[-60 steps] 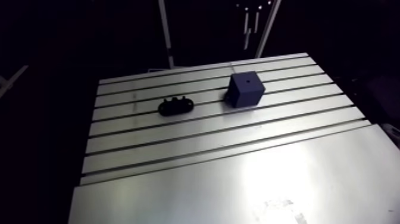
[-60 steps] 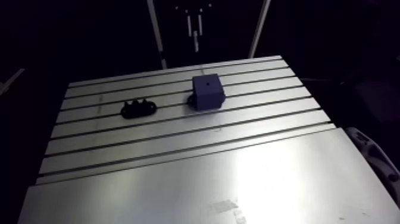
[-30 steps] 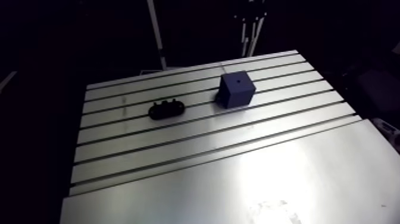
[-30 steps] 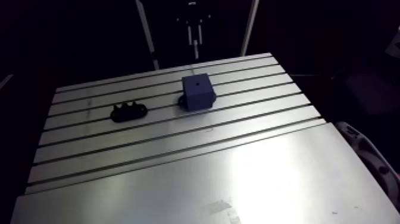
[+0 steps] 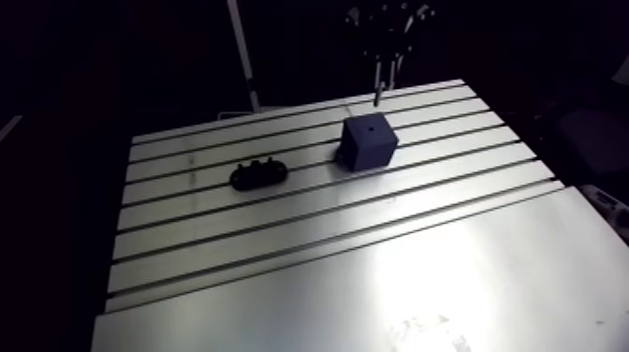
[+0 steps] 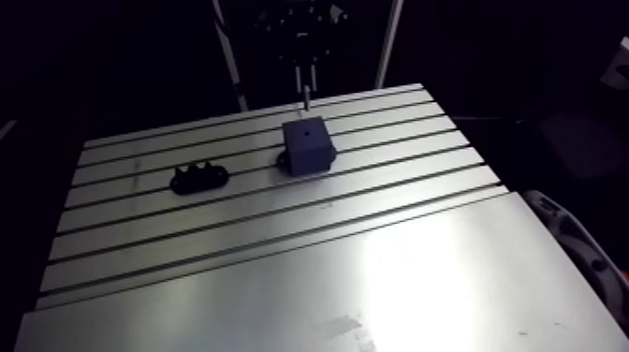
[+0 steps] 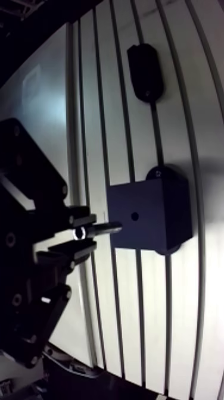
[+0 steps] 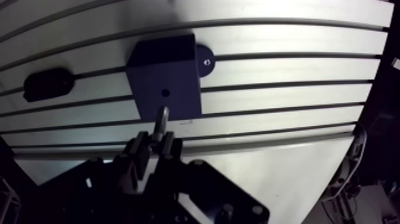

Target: Pick up the M10 bolt and insert it into the hole until fully seated.

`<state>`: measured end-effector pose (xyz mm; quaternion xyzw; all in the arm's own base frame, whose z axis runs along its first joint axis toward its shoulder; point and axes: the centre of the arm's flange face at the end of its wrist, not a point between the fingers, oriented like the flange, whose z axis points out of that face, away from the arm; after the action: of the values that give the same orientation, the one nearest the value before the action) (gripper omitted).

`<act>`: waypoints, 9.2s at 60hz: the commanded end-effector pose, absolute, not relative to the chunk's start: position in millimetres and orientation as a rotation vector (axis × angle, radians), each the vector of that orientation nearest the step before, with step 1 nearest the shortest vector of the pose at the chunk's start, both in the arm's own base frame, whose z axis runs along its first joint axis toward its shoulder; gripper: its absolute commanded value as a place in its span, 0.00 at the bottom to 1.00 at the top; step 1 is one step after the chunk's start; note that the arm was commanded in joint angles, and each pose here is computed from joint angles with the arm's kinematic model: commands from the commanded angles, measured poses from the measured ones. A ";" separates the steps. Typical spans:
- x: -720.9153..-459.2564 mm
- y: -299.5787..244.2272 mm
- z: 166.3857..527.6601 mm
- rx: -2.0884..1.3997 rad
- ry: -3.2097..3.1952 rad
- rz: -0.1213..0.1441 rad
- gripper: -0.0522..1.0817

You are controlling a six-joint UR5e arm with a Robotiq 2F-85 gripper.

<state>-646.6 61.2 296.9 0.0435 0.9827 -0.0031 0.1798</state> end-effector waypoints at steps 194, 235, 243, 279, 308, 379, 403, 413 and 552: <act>-646.9 58.1 253.0 0.122 2.754 -0.029 1.00; -649.0 59.4 265.8 0.118 2.767 -0.017 1.00; -647.3 59.2 265.1 0.115 2.753 -0.018 1.00; -641.2 57.6 260.8 0.109 2.718 -0.027 1.00; -642.1 59.0 260.1 0.112 2.723 -0.024 1.00; -643.5 59.1 255.5 0.112 2.721 -0.029 1.00; -644.4 59.4 255.8 0.110 2.722 -0.029 1.00; -644.1 59.1 255.3 0.110 2.721 -0.030 1.00; -645.5 58.5 253.1 0.109 2.723 -0.031 1.00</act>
<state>-645.3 58.8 252.9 0.0400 0.9774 -0.0110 0.2072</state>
